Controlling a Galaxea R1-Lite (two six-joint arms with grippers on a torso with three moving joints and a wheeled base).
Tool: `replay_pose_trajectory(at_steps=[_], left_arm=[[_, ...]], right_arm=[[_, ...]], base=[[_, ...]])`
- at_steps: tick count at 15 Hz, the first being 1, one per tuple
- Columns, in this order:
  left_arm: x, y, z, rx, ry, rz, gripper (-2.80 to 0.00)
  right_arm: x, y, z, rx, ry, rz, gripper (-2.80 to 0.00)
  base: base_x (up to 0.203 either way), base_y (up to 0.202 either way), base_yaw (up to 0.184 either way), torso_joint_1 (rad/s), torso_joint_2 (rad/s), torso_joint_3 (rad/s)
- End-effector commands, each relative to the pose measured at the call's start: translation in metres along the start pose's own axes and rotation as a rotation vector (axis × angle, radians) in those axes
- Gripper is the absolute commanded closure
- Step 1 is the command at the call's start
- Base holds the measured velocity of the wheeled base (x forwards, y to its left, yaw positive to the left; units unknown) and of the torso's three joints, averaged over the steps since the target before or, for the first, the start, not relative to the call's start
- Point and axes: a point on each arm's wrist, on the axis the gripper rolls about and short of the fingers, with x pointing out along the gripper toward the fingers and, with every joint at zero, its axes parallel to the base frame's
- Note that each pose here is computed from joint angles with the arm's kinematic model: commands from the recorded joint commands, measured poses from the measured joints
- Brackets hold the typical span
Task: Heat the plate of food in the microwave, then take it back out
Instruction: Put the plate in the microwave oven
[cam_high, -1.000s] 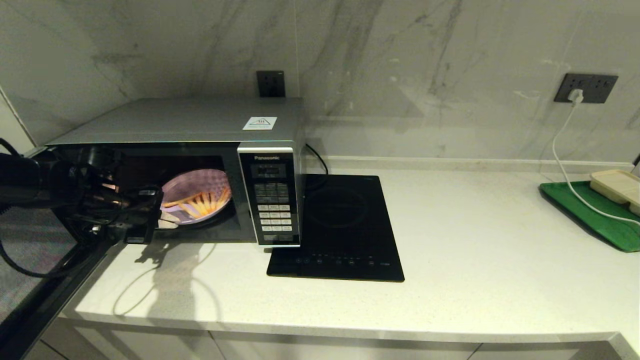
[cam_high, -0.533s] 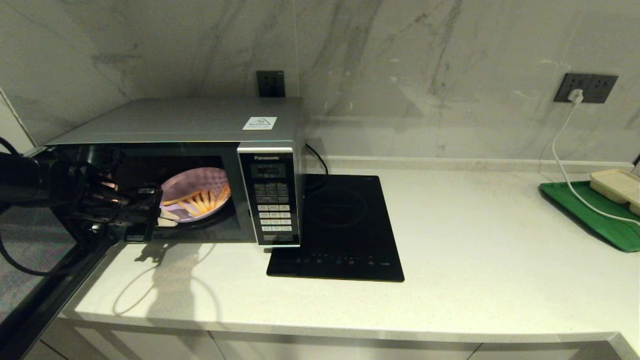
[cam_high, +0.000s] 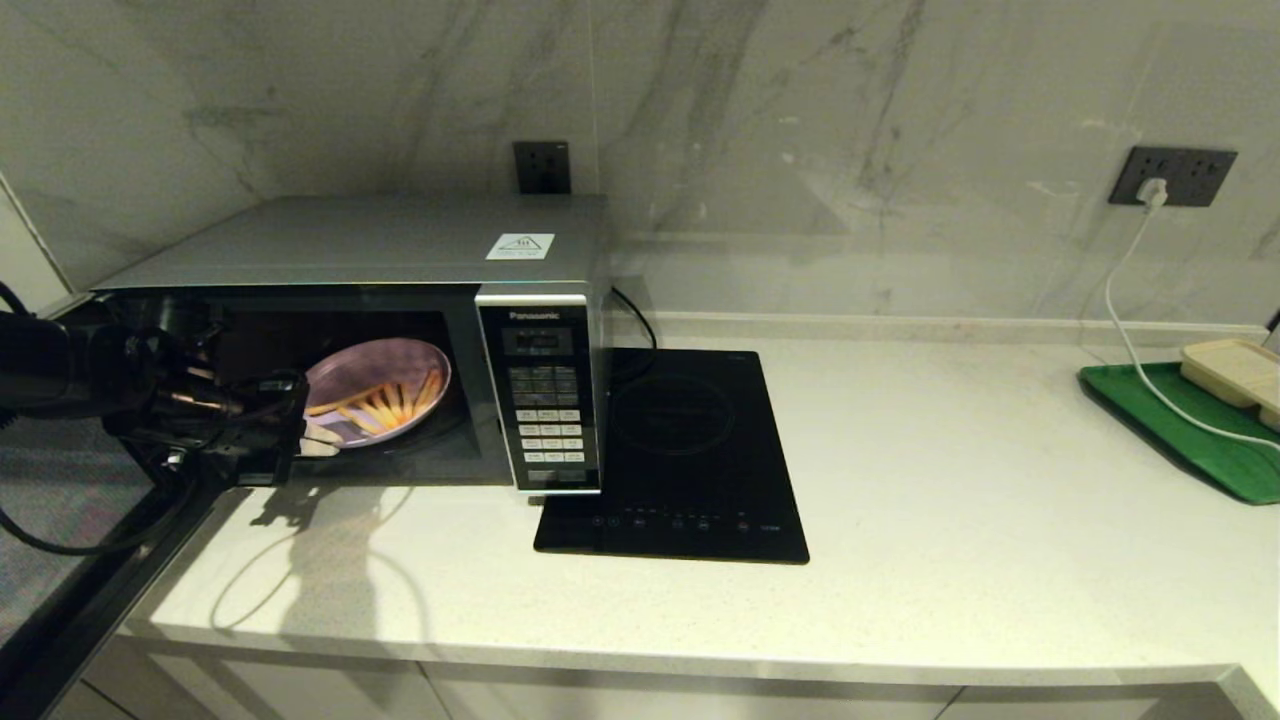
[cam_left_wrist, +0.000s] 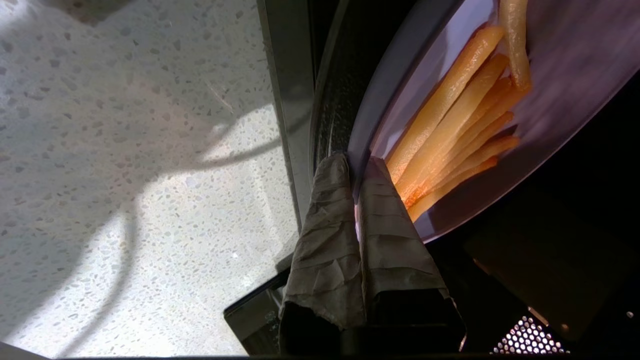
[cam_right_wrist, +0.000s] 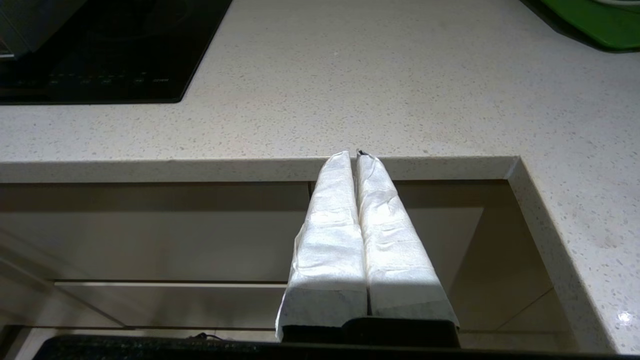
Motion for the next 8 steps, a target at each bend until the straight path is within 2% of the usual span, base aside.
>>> replay_pose_trajectory(at_steps=[1, 5, 6, 8], left_arm=[[0.0025, 0.0013, 0.001, -0.01, 0.003, 0.007, 0.0], [0.0041, 0.0019, 0.0001, 0.003, 0.007, 0.011, 0.0], [0.0036, 0.0017, 0.0, 0.003, 0.007, 0.01, -2.8], [-0.0006, -0.0001, -0.0018, 0.007, 0.01, -0.001, -2.8]], right_arm=[[0.0, 0.0, -0.0001, 0.001, 0.001, 0.0, 0.0], [0.0, 0.0, -0.0001, 0.001, 0.001, 0.0, 0.0], [0.0, 0.0, -0.0001, 0.001, 0.001, 0.0, 0.0], [0.0, 0.0, -0.0001, 0.001, 0.001, 0.0, 0.0]], base=[[0.0, 0.0, 0.0, 0.0, 0.0, 0.0], [0.0, 0.0, 0.0, 0.0, 0.0, 0.0], [0.0, 0.0, 0.0, 0.0, 0.0, 0.0], [0.0, 0.0, 0.0, 0.0, 0.0, 0.0]])
